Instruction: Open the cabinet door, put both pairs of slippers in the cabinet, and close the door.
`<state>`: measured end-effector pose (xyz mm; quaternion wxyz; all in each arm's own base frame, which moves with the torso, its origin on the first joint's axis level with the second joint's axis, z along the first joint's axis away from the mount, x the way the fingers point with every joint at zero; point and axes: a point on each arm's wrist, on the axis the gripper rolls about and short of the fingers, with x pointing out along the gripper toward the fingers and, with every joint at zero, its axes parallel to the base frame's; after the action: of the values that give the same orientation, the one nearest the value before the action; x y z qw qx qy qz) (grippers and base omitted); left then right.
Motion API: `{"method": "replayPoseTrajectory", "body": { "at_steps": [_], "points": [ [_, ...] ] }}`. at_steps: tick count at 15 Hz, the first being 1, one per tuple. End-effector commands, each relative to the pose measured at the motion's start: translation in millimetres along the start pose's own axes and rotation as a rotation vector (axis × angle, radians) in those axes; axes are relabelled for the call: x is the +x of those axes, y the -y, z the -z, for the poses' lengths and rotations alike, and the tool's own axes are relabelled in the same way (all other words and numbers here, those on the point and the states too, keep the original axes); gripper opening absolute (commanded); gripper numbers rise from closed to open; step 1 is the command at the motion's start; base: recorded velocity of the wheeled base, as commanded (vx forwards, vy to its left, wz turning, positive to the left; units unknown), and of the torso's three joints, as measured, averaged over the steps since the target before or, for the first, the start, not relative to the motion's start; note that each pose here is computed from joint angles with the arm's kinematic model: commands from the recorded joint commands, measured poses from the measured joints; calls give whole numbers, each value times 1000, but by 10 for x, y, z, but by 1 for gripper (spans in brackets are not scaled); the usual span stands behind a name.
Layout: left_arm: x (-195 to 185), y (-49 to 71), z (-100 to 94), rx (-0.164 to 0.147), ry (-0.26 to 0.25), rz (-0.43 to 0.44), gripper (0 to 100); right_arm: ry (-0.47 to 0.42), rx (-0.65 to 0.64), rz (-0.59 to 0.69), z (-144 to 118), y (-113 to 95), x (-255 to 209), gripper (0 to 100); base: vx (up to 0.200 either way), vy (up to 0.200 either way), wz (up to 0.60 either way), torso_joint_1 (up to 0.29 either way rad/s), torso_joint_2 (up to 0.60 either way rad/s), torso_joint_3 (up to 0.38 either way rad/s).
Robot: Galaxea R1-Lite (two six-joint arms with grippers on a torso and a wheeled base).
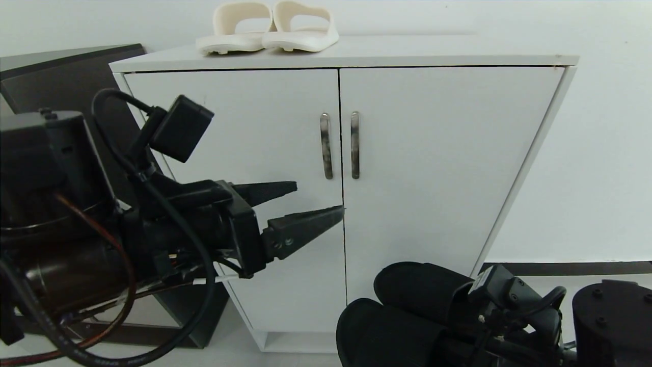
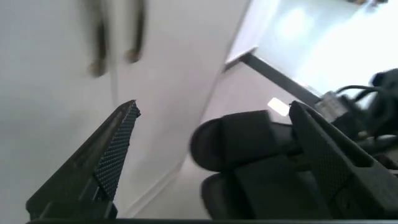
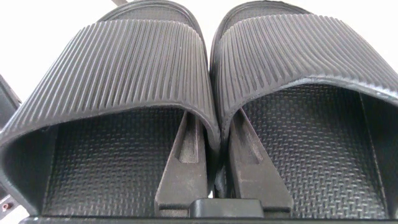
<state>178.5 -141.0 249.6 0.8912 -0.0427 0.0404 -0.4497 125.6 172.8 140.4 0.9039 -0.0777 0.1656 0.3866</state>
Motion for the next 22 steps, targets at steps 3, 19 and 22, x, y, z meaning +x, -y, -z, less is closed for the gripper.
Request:
{"method": "replayPoseTrajectory", "body": {
  "at_steps": [3, 19, 22],
  "points": [
    [347, 37, -313, -64, -16, 132, 100, -3, 0, 3, 3, 0, 7, 0, 0, 0, 0, 0, 0, 0],
    [824, -118, -298, -65, 38, 31, 100, 0, -2, 4, 2, 3, -10, 0, 0, 0, 0, 0, 0, 0],
    [874, -167, -292, -67, 39, 5, 100, 2, -1, 4, -1, 3, -14, 0, 0, 0, 0, 0, 0, 0]
  ]
}}
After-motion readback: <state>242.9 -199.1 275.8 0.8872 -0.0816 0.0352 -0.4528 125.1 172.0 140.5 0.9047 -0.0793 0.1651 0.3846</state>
